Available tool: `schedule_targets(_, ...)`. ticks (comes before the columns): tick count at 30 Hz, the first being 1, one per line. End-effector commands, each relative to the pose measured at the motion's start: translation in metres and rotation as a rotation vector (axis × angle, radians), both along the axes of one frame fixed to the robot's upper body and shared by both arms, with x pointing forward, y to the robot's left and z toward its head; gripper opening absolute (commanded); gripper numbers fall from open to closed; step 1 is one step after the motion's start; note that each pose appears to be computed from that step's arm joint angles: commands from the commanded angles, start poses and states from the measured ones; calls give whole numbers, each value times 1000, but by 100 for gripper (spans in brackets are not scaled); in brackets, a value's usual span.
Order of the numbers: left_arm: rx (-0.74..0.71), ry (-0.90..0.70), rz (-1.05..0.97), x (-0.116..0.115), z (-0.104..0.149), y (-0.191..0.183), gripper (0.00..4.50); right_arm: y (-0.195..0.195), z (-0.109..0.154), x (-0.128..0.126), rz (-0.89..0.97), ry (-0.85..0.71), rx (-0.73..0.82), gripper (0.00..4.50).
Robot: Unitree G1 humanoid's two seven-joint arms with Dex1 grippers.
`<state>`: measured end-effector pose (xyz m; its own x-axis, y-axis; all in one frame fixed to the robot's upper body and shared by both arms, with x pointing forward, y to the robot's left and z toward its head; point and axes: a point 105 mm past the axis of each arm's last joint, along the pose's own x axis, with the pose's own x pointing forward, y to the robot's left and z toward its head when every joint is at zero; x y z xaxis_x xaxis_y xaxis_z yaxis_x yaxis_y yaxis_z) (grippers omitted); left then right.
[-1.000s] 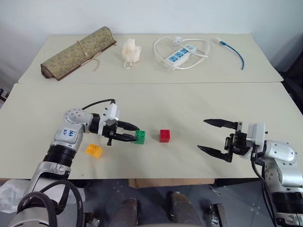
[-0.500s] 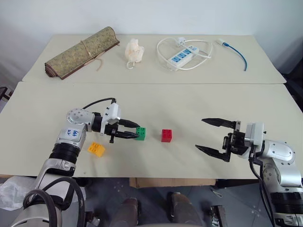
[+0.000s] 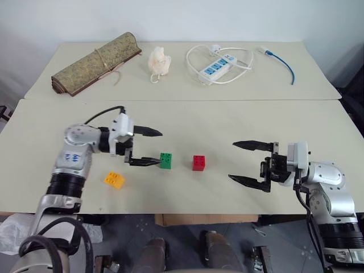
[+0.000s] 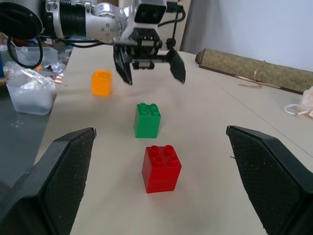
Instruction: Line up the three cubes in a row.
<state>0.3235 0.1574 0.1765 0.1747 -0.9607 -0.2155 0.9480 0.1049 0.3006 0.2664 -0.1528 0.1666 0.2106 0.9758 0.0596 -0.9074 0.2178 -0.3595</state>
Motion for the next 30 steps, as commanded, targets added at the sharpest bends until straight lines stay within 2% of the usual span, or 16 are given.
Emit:
schedule_targets(1, -78, -74, 143, -15, 35, 36, 445, 11, 7, -4, 78, -19, 23, 450)
schedule_targets(5, -128, -109, 440, -37, 29, 106, 445, 26, 8, -4, 152, -26, 31, 450)
schedule_targets(8, -120, -122, 659, -63, 10, 155, 445, 38, 13, -2, 187, -76, 66, 450)
schedule_targets(11, -151, -91, 924, -107, -14, 198, 445, 52, 9, -11, 296, -87, 28, 450)
schedule_targets(14, -147, -61, 1089, -148, -36, 218, 445, 60, 10, -19, 374, -96, 22, 450)
schedule_targets(17, -166, -31, 1165, -175, -47, 212, 445, 65, 10, -23, 421, -108, 8, 450)
schedule_targets(22, -190, 19, 1134, -185, -60, 183, 445, 65, 11, -21, 431, -118, -1, 450)
schedule_targets(26, -259, 3, 1033, -166, -63, 134, 445, 58, 9, -15, 414, -113, -26, 450)
schedule_targets(30, -305, 34, 969, -149, -70, 102, 445, 54, 8, -12, 401, -102, -31, 450)
